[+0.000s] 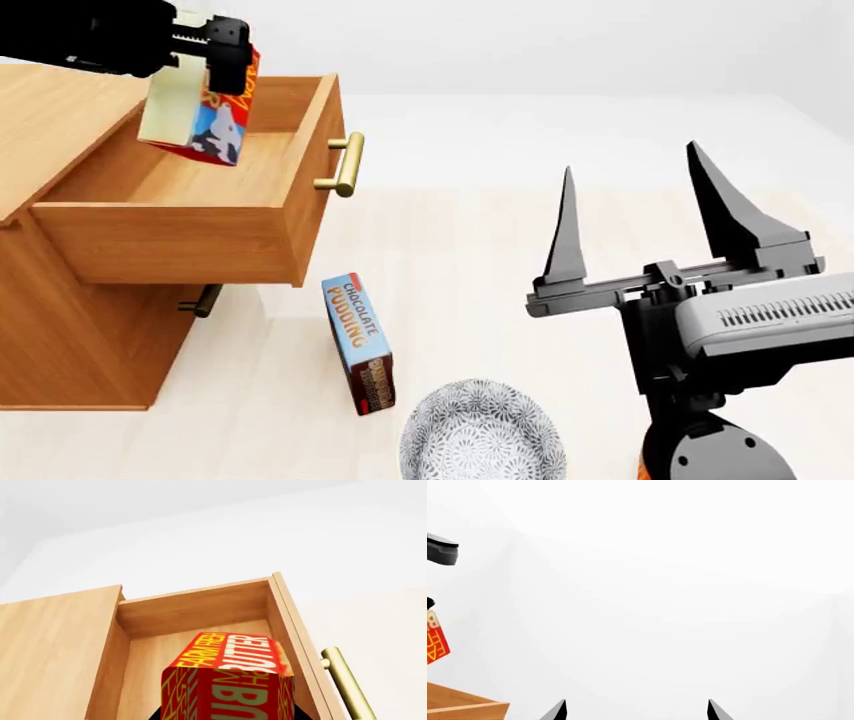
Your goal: Put the butter at the front in the top drawer of the cabinet and close it.
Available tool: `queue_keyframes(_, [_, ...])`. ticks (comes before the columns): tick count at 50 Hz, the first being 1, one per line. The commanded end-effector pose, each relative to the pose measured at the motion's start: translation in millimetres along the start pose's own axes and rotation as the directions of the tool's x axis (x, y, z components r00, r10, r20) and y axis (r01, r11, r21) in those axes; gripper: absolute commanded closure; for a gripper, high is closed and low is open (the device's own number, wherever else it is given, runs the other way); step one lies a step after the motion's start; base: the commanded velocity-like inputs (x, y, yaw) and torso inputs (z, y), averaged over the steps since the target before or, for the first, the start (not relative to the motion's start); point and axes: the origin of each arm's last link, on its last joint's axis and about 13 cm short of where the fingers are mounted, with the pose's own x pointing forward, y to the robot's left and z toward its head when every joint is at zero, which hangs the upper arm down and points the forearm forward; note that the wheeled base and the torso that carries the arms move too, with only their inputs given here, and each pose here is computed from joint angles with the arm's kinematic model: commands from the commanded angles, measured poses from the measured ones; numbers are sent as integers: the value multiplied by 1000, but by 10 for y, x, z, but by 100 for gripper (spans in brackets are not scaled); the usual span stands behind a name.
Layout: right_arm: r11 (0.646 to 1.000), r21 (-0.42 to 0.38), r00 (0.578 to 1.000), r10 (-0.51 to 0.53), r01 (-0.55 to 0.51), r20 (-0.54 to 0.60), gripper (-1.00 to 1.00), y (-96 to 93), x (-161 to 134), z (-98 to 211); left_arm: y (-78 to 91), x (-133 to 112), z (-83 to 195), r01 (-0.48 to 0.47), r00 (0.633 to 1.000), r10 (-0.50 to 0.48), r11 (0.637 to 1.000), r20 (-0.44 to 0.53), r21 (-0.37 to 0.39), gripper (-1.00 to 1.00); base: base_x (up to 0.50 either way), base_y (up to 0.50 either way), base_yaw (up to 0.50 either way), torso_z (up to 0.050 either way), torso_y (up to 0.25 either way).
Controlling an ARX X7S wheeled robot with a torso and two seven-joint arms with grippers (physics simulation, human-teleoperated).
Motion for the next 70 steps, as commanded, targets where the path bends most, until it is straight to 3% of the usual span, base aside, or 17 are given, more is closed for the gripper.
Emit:
queue_keyframes(1, [1000, -1, 1000, 1, -1, -2, -100, 0, -11, -2, -50, 214, -130, -16, 1000, 16, 1000, 0, 11, 100, 0, 0, 0, 0, 0])
queue_keyframes(65, [1000, -8, 1000, 4, -4, -3, -100, 0, -26, 3, -43, 380, -337, -83, 995, 84, 996, -52, 26, 100, 0, 0, 0, 0, 1])
queue_keyframes(66, [1000, -7, 1000, 4, -4, -3, -100, 0, -26, 3, -42, 380, -337, -83, 995, 85, 996, -52, 26, -100, 0, 0, 0, 0, 0])
queue_keyframes(70, [1000, -8, 1000, 7, -7, -5, -100, 3, -24, -2, -40, 380, -335, -87, 995, 88, 996, -49, 23, -100, 0, 0, 0, 0, 0])
